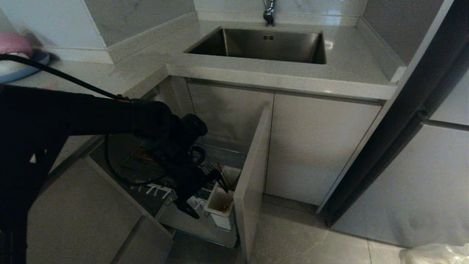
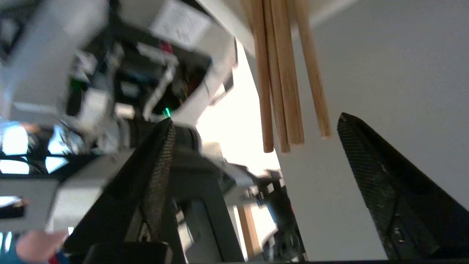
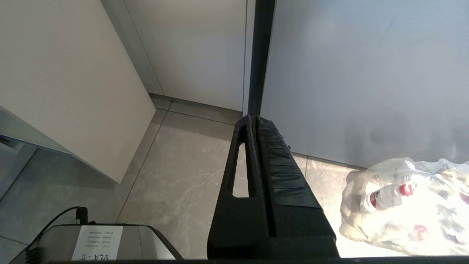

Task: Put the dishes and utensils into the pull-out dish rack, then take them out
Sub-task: Take the chopsticks out of the cupboard

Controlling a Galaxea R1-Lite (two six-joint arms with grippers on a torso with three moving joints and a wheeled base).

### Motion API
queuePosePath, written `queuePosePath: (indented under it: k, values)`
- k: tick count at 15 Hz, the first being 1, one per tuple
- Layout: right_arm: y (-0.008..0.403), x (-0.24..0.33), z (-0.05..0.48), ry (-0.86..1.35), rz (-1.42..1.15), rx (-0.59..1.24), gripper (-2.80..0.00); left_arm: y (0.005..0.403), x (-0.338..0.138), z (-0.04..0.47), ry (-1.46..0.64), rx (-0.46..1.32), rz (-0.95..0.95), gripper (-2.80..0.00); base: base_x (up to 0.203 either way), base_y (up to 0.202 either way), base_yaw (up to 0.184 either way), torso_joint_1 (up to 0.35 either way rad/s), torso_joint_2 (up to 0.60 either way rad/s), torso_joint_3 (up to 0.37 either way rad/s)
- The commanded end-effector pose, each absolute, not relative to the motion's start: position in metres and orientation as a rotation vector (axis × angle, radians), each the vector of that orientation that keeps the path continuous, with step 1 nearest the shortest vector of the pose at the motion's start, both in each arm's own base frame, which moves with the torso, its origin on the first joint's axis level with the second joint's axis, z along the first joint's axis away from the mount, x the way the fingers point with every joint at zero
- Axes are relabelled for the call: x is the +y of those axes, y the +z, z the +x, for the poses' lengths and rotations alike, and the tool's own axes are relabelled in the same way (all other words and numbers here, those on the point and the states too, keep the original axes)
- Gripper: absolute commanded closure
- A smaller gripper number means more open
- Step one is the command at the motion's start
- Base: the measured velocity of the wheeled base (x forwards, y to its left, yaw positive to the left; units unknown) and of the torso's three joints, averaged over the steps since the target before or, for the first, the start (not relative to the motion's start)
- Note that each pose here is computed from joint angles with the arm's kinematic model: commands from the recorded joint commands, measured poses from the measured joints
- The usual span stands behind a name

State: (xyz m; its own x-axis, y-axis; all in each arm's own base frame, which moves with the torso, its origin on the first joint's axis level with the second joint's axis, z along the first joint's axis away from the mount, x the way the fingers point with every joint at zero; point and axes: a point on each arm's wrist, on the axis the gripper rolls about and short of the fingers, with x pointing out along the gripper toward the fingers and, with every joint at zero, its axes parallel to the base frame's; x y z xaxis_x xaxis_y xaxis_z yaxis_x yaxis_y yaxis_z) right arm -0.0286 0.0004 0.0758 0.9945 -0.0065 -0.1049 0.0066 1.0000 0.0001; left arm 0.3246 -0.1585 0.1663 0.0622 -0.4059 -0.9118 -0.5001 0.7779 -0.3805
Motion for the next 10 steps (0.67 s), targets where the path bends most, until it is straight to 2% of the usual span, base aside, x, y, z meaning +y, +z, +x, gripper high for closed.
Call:
queuePosePath:
  k: [1, 10]
  values:
    - [0.076, 0.0, -0.029, -0.006, -0.001, 0.106, 0.0, 0.156, -0.161, 0.329, 0.085, 1.607, -0.77, -2.8, 0.0, 0.0, 0.0, 0.0, 0.0, 0.0]
    - [0.076, 0.0, -0.029, -0.006, 0.001, 0.106, 0.0, 0.134, -0.179, 0.334, 0.064, 1.711, -0.761, -2.8, 0.0, 0.0, 0.0, 0.0, 0.0, 0.0]
